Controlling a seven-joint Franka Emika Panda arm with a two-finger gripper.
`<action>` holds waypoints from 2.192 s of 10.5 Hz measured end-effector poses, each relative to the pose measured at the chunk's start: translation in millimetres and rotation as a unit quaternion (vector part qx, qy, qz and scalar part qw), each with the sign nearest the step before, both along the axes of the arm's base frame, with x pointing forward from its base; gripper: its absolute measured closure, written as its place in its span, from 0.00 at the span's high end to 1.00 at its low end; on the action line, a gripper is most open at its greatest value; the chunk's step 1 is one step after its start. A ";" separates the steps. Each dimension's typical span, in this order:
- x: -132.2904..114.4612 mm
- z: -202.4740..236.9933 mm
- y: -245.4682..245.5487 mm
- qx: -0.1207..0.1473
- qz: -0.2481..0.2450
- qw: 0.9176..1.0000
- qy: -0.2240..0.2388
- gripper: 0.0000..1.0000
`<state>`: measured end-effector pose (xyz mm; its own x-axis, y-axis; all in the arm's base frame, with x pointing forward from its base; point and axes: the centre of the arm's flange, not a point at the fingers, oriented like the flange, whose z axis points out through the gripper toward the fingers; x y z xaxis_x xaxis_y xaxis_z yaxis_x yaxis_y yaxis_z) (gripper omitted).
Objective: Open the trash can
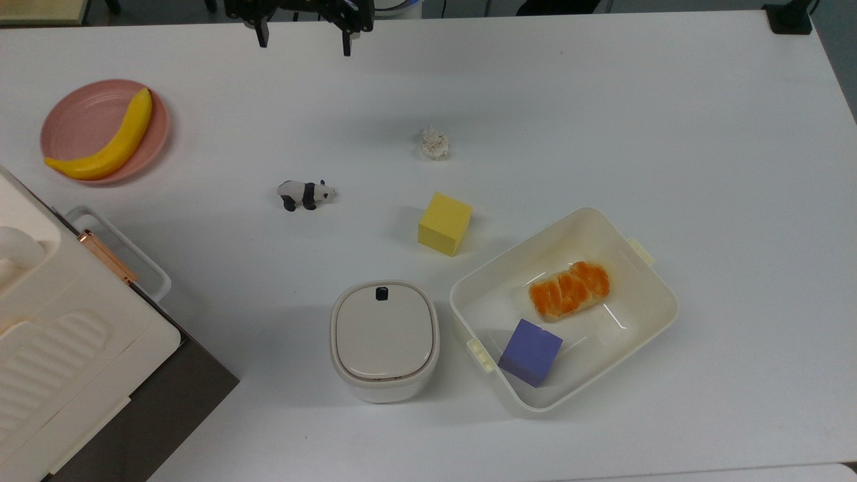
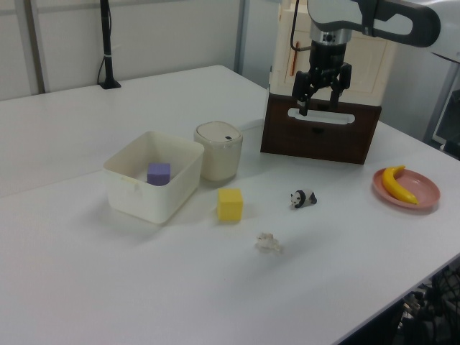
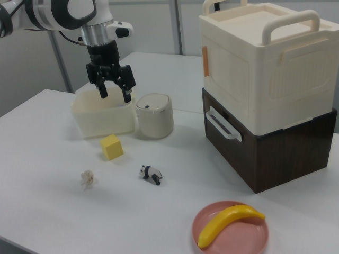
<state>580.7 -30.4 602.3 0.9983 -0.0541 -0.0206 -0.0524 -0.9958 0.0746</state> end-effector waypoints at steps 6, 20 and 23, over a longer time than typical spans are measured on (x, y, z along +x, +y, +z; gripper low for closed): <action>0.1 -1.1 -0.8 0.000 0.000 1.000 0.001 1.00; 7.3 -14.8 11.0 0.005 0.119 0.993 0.017 0.01; 24.9 -25.1 14.9 0.010 0.123 0.992 -0.015 0.01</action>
